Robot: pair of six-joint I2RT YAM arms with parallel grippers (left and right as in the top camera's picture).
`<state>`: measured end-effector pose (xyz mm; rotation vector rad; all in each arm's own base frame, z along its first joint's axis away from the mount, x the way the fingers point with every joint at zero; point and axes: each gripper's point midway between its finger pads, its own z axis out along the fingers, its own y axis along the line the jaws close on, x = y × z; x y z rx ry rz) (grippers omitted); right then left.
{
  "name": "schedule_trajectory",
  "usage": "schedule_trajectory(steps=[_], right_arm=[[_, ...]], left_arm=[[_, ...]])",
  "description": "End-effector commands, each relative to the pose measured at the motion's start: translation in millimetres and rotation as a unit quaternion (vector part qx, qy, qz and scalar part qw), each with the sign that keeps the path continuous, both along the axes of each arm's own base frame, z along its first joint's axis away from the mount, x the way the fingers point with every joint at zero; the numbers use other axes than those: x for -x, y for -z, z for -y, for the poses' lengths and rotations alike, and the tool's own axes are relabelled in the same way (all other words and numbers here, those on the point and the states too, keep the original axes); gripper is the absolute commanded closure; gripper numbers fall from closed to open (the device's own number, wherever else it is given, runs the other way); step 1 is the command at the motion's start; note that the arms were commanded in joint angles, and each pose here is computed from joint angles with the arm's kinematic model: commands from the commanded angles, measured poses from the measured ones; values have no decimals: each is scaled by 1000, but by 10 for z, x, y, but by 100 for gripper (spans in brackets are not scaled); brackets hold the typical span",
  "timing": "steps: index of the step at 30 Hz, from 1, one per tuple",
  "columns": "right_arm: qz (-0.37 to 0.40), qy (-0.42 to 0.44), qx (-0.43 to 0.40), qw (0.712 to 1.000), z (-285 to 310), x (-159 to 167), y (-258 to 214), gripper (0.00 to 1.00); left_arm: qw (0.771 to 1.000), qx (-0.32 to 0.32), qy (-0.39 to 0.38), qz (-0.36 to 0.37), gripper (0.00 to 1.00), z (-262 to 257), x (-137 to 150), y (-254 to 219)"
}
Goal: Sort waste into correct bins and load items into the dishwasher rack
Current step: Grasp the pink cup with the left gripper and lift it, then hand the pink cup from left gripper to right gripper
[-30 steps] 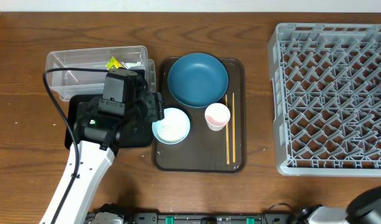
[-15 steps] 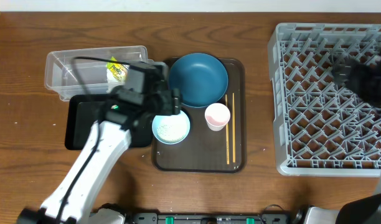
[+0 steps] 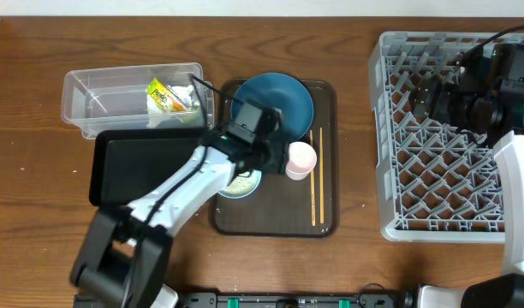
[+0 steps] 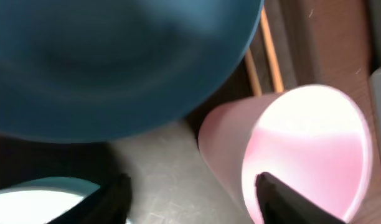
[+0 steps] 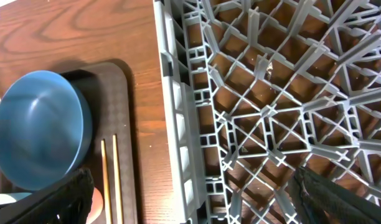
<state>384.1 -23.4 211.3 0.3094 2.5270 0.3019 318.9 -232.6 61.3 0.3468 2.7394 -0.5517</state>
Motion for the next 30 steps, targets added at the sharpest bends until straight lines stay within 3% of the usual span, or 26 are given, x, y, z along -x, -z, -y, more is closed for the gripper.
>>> schedule_trajectory(steps=[1,2,5,11,15,22,26,30], right_arm=[[2,-7,9,1000,-8,-8,-9,1],[0,-7,8,1000,-9,-2,-5,1],[-5,-7,8,1000,-7,19,9,1],[-6,-4,10,1000,8,21,16,1],[-15,10,30,999,90,43,43,1],[-20,1,19,1000,46,29,94,1],[33,-138,-48,989,-418,-60,-30,4],[109,-310,-149,933,-1024,15,-267,4]], left_arm=[[1000,-5,4,-15,43,41,20,121],[1000,-7,0,-22,45,42,30,161],[1000,-9,-4,-29,66,39,39,206],[999,-2,-15,-28,94,43,31,157],[999,37,-10,-25,94,86,26,-47],[982,181,-42,-22,94,-150,-135,-759],[953,296,-59,-35,94,-376,-291,-1133],[904,418,-52,-78,94,-510,-348,-1497]])
